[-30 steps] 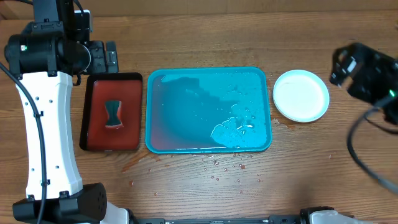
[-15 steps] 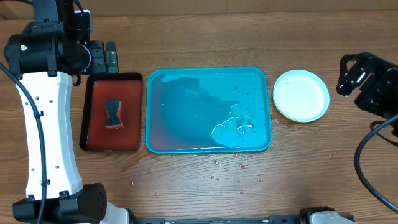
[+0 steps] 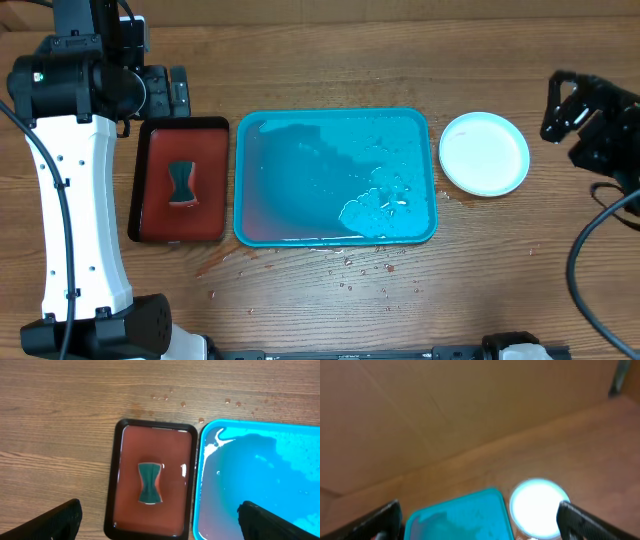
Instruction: Clean dirty plates on tray and stack at the side
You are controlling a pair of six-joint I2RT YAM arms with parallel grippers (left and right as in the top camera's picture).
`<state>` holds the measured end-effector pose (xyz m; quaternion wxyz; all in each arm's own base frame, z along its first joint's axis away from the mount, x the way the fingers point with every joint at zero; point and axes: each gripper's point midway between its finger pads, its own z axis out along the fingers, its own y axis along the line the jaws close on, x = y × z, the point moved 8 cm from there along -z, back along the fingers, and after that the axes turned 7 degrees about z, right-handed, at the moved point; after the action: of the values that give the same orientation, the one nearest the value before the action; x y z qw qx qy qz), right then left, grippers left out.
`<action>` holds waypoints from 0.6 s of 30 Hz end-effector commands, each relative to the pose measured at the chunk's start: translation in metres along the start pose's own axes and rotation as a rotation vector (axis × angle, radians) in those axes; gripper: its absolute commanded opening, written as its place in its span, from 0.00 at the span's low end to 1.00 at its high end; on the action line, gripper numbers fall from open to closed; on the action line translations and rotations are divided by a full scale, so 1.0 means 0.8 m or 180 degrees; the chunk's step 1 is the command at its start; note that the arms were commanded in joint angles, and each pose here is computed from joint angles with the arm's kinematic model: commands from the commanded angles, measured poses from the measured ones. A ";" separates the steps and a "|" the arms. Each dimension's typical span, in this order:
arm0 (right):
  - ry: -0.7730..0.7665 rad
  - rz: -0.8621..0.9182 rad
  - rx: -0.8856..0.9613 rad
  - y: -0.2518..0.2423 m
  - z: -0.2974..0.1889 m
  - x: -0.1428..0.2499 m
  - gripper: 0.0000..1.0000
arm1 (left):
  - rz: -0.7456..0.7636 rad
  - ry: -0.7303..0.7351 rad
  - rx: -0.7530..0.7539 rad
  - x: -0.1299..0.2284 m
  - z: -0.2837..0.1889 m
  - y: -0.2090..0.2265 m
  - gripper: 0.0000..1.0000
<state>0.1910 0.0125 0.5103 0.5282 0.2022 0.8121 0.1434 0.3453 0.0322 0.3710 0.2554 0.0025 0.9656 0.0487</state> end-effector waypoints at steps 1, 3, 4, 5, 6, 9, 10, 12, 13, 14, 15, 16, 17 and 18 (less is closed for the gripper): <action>-0.0045 -0.0138 -0.0062 -0.014 0.018 0.030 1.00 | -0.0043 -0.0018 0.0004 -0.002 -0.001 0.000 1.00; -0.0161 -0.0128 -0.0172 -0.022 0.028 0.046 1.00 | -0.0043 -0.0018 0.0004 -0.002 -0.001 0.000 1.00; -0.0214 -0.0124 -0.0240 -0.027 0.034 0.057 1.00 | -0.0043 -0.0018 0.0004 -0.002 -0.001 0.000 1.00; -0.0284 -0.0120 -0.0321 -0.033 0.039 0.071 1.00 | -0.0043 -0.0018 0.0004 -0.002 -0.001 0.000 1.00; -0.0352 -0.0116 -0.0392 -0.039 0.043 0.083 1.00 | -0.0043 -0.0018 0.0004 -0.002 -0.001 0.000 1.00; -0.0607 -0.0105 -0.0591 -0.058 0.056 0.120 1.00 | -0.0043 -0.0018 0.0004 -0.002 -0.001 0.000 0.99; -0.0691 -0.0102 -0.0650 -0.065 0.060 0.134 1.00 | -0.0043 -0.0018 0.0004 -0.002 -0.001 0.000 1.00; -0.0882 -0.0093 -0.0756 -0.082 0.069 0.163 1.00 | -0.0043 -0.0018 0.0004 -0.002 -0.001 0.000 1.00; -0.0973 -0.0087 -0.0804 -0.090 0.073 0.176 1.00 | -0.0043 -0.0018 0.0004 -0.002 -0.001 0.000 1.00; -0.1047 -0.0085 -0.0844 -0.097 0.076 0.188 1.00 | -0.0043 -0.0018 0.0004 -0.002 -0.001 0.000 1.00; -0.1145 -0.0078 -0.0895 -0.106 0.079 0.203 1.00 | -0.0043 -0.0018 0.0004 -0.002 -0.001 0.000 1.00; -0.1227 -0.0071 -0.0932 -0.114 0.082 0.216 1.00 | -0.0043 -0.0018 0.0004 -0.002 -0.001 0.000 1.00; -0.1292 -0.0067 -0.0967 -0.121 0.085 0.229 1.00 | -0.0043 -0.0018 0.0004 -0.002 -0.001 0.000 1.00; -0.1352 -0.0060 -0.0981 -0.129 0.088 0.240 1.00 | -0.0043 -0.0018 0.0004 -0.002 -0.001 0.000 1.00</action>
<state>0.1730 0.0162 0.3090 0.7058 0.1404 0.6600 0.2158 0.3453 0.0322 0.3710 0.2555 0.0025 0.9656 0.0489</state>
